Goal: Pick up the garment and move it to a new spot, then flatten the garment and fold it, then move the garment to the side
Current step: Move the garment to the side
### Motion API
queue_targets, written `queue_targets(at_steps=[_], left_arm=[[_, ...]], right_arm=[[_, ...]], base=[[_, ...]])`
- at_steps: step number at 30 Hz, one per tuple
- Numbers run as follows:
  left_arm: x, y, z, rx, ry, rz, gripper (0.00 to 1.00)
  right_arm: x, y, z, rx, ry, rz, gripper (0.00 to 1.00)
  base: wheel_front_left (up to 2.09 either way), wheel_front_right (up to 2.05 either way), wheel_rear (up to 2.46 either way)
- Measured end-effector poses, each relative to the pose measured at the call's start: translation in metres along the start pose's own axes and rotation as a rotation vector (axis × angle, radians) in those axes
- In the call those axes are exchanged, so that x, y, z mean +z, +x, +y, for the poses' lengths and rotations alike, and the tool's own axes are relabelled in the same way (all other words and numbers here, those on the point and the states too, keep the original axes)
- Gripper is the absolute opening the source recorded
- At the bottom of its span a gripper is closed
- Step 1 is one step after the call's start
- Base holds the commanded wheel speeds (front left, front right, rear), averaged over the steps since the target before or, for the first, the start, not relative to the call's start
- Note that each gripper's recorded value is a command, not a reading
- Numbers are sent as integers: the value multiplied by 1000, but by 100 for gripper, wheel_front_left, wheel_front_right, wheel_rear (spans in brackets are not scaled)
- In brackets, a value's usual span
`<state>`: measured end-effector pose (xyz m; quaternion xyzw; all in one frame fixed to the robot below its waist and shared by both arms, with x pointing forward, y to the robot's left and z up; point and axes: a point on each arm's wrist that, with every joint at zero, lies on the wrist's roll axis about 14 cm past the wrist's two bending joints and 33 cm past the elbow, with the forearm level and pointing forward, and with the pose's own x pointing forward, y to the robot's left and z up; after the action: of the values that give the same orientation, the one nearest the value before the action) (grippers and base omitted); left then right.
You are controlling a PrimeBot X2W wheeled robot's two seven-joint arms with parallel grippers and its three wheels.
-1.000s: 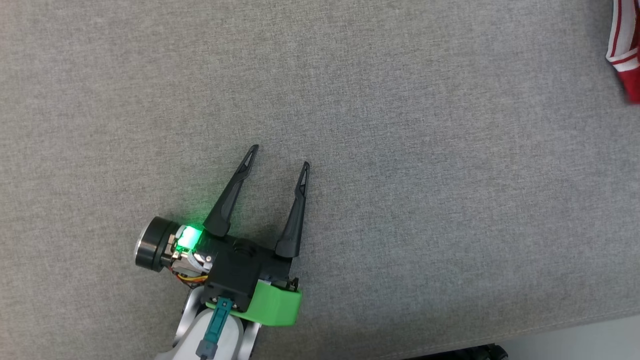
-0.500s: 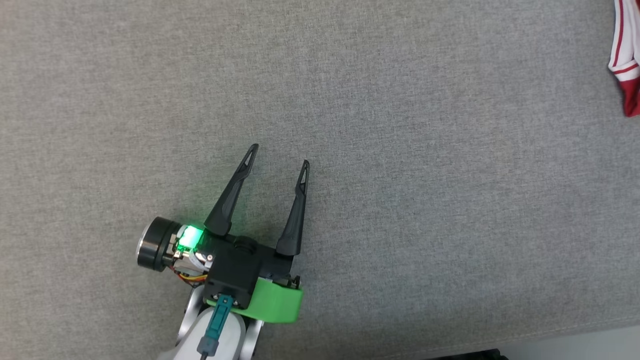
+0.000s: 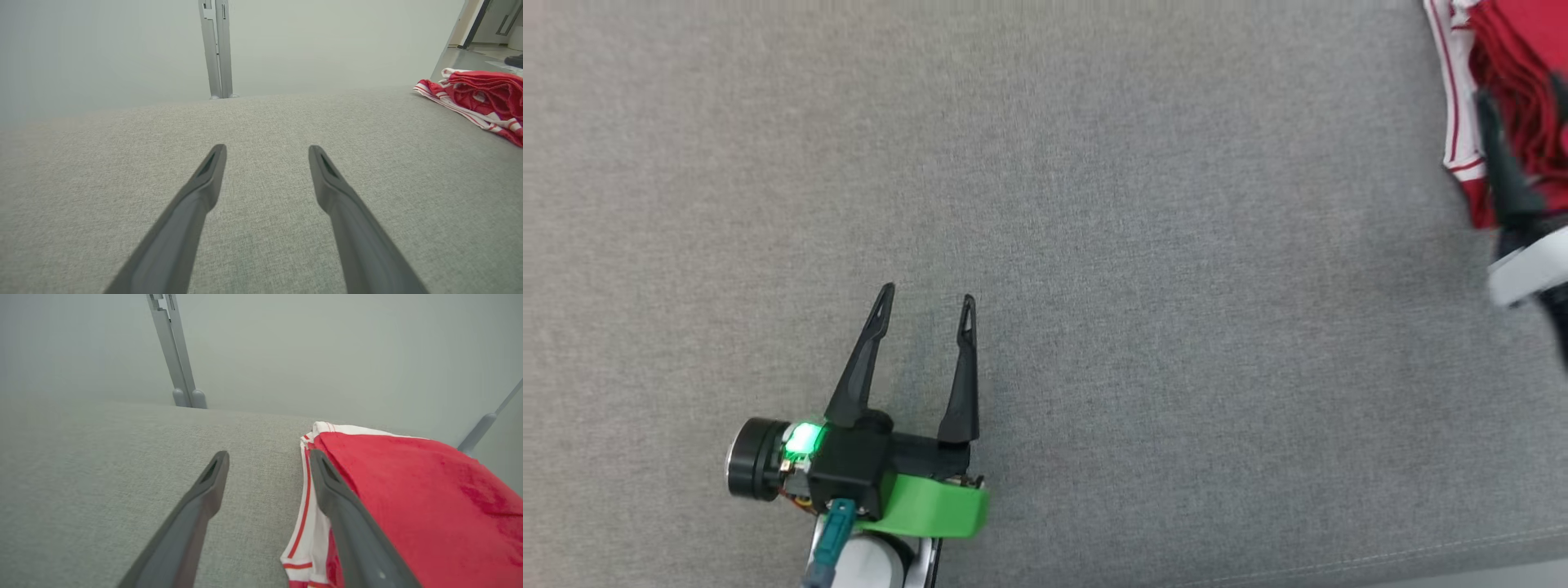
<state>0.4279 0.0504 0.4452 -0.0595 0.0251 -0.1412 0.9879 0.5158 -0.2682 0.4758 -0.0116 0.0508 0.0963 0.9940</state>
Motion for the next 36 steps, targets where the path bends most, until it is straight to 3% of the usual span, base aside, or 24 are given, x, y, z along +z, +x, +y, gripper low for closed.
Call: queue_targets(at_steps=[6, 13, 23, 36], left_arm=[[22, -22, 23, 111, -30, -36, 100], [48, -52, 51, 219, -61, -95, 100], [70, -102, 45, 209, -4, -152, 100], [72, -124, 40, 183, 35, -165, 100]], right_arm=[[23, -28, 67, 32, 104, -153, 100], [48, -68, 108, 26, 153, -264, 100], [26, -126, 145, 36, 181, -207, 100], [33, -150, 152, 20, 196, -244, 100]], base=[[0, 0, 0], [0, 0, 0], [0, 0, 0], [0, 0, 0]])
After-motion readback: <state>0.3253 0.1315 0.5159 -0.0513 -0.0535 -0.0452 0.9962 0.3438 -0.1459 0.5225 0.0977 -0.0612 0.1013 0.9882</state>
